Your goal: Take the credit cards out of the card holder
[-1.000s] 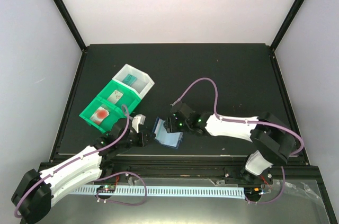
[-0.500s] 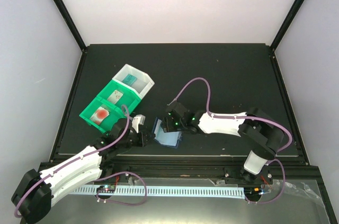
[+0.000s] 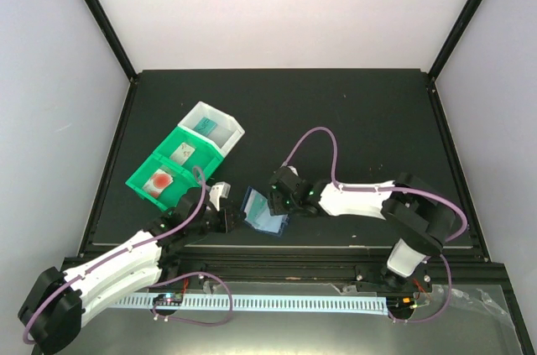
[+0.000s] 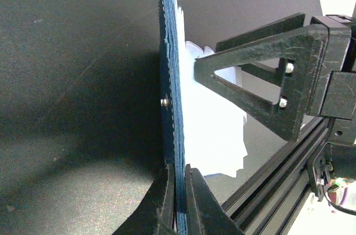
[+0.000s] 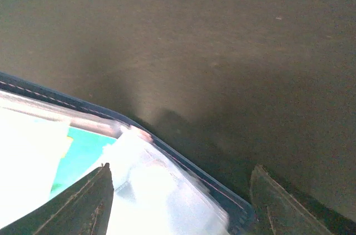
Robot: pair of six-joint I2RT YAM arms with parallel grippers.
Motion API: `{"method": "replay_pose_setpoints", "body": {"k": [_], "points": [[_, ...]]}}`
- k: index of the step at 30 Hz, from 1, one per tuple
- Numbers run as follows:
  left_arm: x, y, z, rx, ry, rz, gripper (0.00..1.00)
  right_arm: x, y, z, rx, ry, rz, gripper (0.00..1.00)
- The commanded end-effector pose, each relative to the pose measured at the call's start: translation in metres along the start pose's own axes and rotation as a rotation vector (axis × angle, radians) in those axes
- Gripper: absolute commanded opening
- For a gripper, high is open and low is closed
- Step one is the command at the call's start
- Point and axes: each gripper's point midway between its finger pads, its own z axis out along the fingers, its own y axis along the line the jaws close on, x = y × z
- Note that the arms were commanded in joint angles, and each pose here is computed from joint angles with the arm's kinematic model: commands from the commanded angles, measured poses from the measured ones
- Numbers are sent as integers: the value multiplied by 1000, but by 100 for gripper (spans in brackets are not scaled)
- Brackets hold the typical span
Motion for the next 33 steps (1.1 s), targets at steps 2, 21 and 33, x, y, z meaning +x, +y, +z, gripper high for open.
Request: {"method": "replay_pose_setpoints", "body": {"k": [2, 21, 33], "points": [[-16, -19, -4, 40, -41, 38, 2, -1, -20, -23, 89, -30, -28, 69], [-14, -15, -2, 24, -34, 14, 1, -29, 94, -89, -547, -114, -2, 36], [-18, -16, -2, 19, -42, 13, 2, -6, 63, -36, -345, 15, 60, 22]]}}
